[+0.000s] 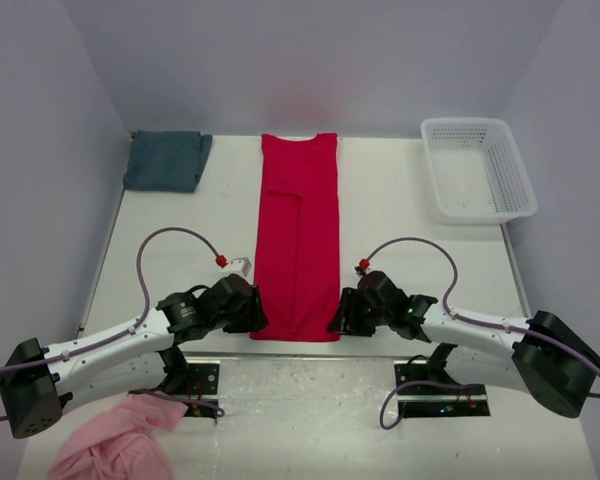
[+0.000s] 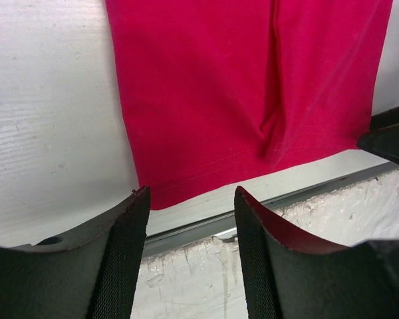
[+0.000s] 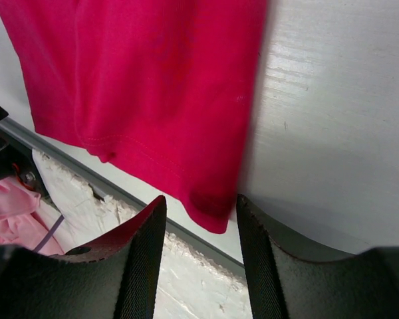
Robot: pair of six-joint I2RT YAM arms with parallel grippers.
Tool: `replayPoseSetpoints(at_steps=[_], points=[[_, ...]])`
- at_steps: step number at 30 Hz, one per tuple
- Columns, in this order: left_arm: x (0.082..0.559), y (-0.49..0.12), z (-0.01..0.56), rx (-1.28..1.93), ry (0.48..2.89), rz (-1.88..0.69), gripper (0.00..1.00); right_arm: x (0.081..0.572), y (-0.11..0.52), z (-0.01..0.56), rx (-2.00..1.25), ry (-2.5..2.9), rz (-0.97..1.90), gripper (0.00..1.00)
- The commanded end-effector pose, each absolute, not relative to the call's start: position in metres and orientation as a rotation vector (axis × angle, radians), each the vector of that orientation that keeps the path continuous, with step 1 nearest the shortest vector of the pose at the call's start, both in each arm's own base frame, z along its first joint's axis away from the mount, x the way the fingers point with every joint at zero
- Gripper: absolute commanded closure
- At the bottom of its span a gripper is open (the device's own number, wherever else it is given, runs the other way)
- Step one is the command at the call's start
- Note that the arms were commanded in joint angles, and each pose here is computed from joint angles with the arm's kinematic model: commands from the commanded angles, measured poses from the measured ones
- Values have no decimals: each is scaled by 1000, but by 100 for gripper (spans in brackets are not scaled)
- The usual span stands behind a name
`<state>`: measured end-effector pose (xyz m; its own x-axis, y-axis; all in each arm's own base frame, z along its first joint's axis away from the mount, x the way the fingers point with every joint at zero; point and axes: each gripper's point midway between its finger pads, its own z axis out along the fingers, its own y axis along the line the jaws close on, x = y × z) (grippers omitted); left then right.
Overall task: Fold and stack the t-shirts
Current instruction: Grab the bottom of the folded rectangular tshirt with both arms
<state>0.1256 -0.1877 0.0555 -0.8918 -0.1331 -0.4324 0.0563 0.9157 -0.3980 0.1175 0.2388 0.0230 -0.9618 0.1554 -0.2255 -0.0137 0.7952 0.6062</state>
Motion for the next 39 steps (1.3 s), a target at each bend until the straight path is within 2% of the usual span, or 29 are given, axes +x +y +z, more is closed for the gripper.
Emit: replayPoseSetpoints(at_steps=[1,6,18,24,26,32,39], points=[[129,-196,61,-65,2590,-623,44,115,245,23,117,2714,983,52],[131,-193,61,-89,2606,-575,44,108,242,15,125,2734,985,54],[130,-193,59,-85,2609,-572,43,104,247,3,140,2765,978,75],[131,-195,56,-83,2620,-569,40,106,246,7,143,2761,954,100],[131,-198,56,-70,2621,-582,37,107,244,7,140,2760,935,100],[125,-210,47,-29,2652,-645,36,107,241,6,132,2766,891,100],[121,-186,29,-80,2721,-464,37,105,239,7,133,2761,894,100]])
